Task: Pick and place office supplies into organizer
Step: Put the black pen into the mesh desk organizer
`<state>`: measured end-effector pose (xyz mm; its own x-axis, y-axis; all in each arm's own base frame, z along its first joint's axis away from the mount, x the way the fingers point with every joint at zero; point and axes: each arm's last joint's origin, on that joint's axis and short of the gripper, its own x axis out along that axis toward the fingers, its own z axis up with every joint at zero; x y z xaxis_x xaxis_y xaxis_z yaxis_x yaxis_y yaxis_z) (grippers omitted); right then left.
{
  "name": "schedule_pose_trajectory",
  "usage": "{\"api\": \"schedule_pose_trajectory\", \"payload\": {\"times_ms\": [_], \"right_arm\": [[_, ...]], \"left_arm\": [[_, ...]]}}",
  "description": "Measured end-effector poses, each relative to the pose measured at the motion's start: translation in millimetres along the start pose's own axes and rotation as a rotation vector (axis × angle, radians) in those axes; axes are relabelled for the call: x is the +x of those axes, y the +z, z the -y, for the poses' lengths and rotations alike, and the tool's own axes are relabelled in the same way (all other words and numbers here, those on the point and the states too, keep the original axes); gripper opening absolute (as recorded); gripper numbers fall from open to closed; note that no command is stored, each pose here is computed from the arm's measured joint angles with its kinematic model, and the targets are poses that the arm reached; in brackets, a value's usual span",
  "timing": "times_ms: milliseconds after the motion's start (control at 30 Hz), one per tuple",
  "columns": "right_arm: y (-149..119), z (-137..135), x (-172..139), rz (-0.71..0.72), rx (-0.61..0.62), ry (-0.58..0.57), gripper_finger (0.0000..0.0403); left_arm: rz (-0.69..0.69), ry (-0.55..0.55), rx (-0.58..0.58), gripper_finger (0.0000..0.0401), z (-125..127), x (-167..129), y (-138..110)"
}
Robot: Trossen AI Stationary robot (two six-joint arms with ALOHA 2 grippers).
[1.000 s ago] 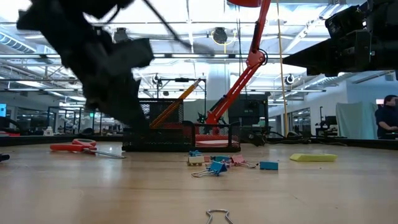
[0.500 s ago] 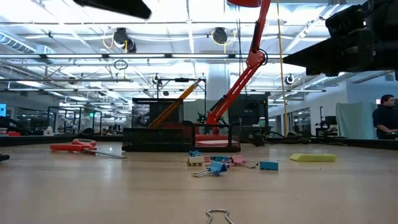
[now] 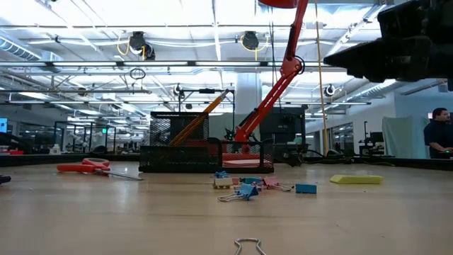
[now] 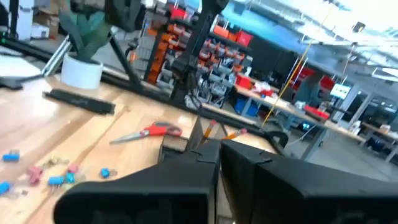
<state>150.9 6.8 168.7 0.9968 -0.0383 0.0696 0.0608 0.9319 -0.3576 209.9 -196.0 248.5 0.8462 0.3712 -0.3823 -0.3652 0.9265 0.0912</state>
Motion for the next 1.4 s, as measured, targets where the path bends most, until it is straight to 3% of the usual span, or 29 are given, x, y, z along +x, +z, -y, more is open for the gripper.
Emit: {"api": "schedule_pose_trajectory", "payload": {"times_ms": [200, 333, 467, 633, 733, 900, 967, 1067, 1133, 1200, 1300, 1400], "right_arm": [[4.4, 1.7, -0.1, 0.045, 0.078, -0.016, 0.0009], [4.4, 1.7, -0.1, 0.046, 0.120, -0.014, 0.0009], [3.9, 1.5, -0.1, 0.041, 0.159, -0.012, 0.0009], [3.6, 1.3, -0.1, 0.039, 0.187, -0.009, 0.0009], [3.4, 1.2, -0.1, 0.037, 0.186, -0.007, 0.0009], [4.1, 1.5, -0.1, 0.044, 0.183, -0.010, 0.0009], [4.2, 1.5, -0.1, 0.045, 0.172, -0.010, 0.0009], [4.1, 1.5, -0.1, 0.044, 0.156, -0.010, 0.0009], [4.2, 1.5, -0.1, 0.044, 0.155, -0.010, 0.0009], [4.1, 1.5, -0.1, 0.044, 0.154, -0.010, 0.0009], [3.3, 1.1, -0.1, 0.035, 0.155, -0.007, 0.0009], [0.9, 0.2, 0.0, 0.010, 0.153, 0.001, 0.0009]], "left_arm": [[-0.057, -0.074, -0.159, 0.0001, 4.8, -7.1, -4.3], [-0.115, -0.097, -0.172, 0.0001, 8.4, -13.6, -4.6], [-0.122, -0.078, -0.095, 0.0000, 7.3, -23.0, 7.9], [-0.062, -0.044, 0.184, 0.0000, -1.8, -32.8, 41.6], [-0.028, -0.037, 0.323, 0.0000, -19.3, -36.0, 63.2], [0.033, 0.003, 0.346, 0.0000, -74.5, -45.0, 91.1], [0.082, -0.053, 0.342, 0.0000, -93.2, -50.8, 96.8], [0.243, -0.221, 0.365, 0.0000, -116.4, -65.0, 100.3], [0.372, -0.295, 0.365, 0.0000, -132.3, -77.2, 97.9], [0.459, -0.292, 0.318, 0.0000, -147.6, -85.5, 90.0], [0.467, -0.247, 0.276, 0.0000, -161.5, -85.8, 69.1], [0.432, -0.250, 0.298, 0.0000, -156.0, -75.9, 46.6]]}}
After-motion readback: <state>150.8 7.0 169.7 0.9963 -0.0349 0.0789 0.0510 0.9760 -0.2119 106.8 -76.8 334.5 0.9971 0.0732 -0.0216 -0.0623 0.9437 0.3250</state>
